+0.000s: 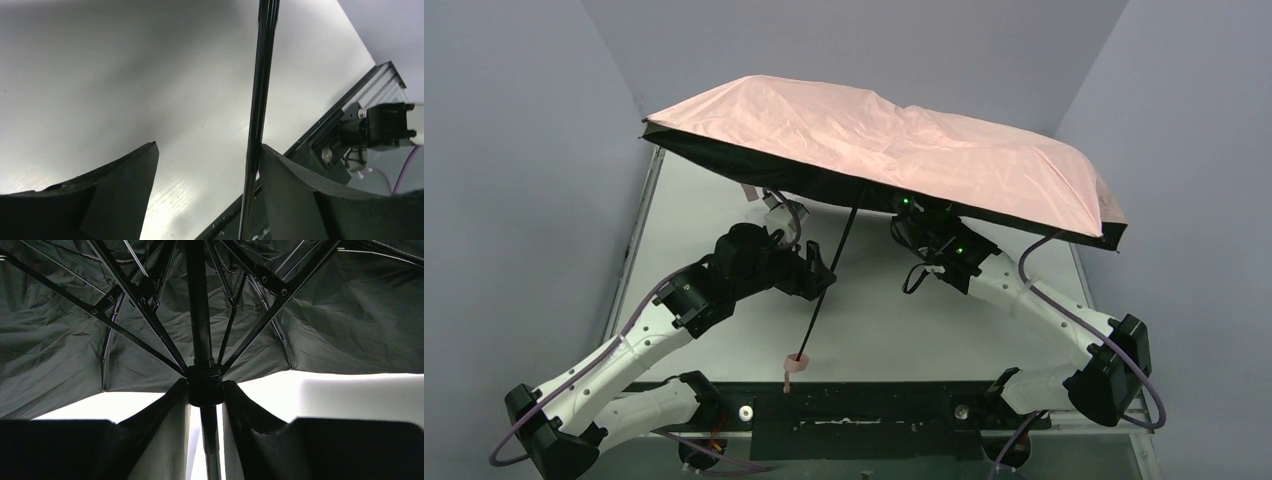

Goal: Put away the umbrella

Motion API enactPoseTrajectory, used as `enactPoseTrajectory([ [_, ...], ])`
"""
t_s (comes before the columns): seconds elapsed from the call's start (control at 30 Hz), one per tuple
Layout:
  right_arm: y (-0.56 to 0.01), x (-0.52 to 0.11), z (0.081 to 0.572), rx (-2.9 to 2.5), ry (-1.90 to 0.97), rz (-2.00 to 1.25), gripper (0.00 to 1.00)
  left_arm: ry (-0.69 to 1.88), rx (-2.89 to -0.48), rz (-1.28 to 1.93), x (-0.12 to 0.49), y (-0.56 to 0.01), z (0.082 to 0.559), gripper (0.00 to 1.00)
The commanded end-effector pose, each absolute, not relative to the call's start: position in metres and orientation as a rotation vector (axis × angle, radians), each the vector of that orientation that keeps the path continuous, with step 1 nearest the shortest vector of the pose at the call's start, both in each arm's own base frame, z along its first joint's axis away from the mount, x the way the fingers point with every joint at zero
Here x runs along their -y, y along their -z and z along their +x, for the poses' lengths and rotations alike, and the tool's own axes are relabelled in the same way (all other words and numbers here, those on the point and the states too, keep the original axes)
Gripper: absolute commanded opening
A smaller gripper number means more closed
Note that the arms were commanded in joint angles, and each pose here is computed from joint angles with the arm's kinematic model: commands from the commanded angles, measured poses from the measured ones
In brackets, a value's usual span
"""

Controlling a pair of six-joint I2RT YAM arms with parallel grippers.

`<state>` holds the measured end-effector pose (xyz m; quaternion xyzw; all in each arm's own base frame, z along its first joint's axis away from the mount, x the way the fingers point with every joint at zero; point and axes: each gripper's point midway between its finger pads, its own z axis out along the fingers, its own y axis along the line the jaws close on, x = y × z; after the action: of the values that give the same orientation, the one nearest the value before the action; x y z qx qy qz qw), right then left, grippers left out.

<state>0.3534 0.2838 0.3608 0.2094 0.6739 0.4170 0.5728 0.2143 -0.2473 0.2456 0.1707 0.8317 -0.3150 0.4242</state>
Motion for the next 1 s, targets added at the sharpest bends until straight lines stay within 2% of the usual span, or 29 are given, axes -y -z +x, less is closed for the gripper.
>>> enactPoseTrajectory([
  [0.0, -0.436, -0.248, 0.354, -1.372, -1.025, 0.570, 0.00, 0.827, -2.110, 0.457, 0.239, -0.237, 0.190, 0.70],
  [0.17, -0.439, -0.239, 0.357, -1.364, -1.016, 0.585, 0.00, 0.897, -2.124, 0.454, 0.239, -0.225, 0.170, 0.71],
  [0.27, -0.440, -0.237, 0.358, -1.362, -1.016, 0.593, 0.00, 0.920, -2.129, 0.468, 0.245, -0.219, 0.162, 0.66],
  [0.43, -0.440, -0.235, 0.359, -1.363, -1.014, 0.603, 0.00, 0.944, -2.130, 0.492, 0.261, -0.214, 0.160, 0.46],
  [0.53, -0.436, -0.234, 0.357, -1.383, -1.008, 0.595, 0.00, 0.936, -2.132, 0.491, 0.267, -0.212, 0.165, 0.17],
  [0.63, -0.425, -0.232, 0.351, -1.435, -0.967, 0.544, 0.00, 0.917, -2.104, 0.468, 0.270, -0.219, 0.174, 0.00],
  [0.77, -0.380, -0.217, 0.338, -1.542, -0.868, 0.518, 0.00, 0.881, -2.027, 0.467, 0.279, -0.244, 0.188, 0.00],
  [0.87, -0.335, -0.244, 0.317, -1.681, -0.940, 0.427, 0.00, 0.845, -1.950, 0.427, 0.285, -0.262, 0.204, 0.00],
  [0.97, -0.290, -0.272, 0.269, -1.792, -1.003, 0.363, 0.00, 0.827, -1.887, 0.413, 0.295, -0.280, 0.220, 0.00],
])
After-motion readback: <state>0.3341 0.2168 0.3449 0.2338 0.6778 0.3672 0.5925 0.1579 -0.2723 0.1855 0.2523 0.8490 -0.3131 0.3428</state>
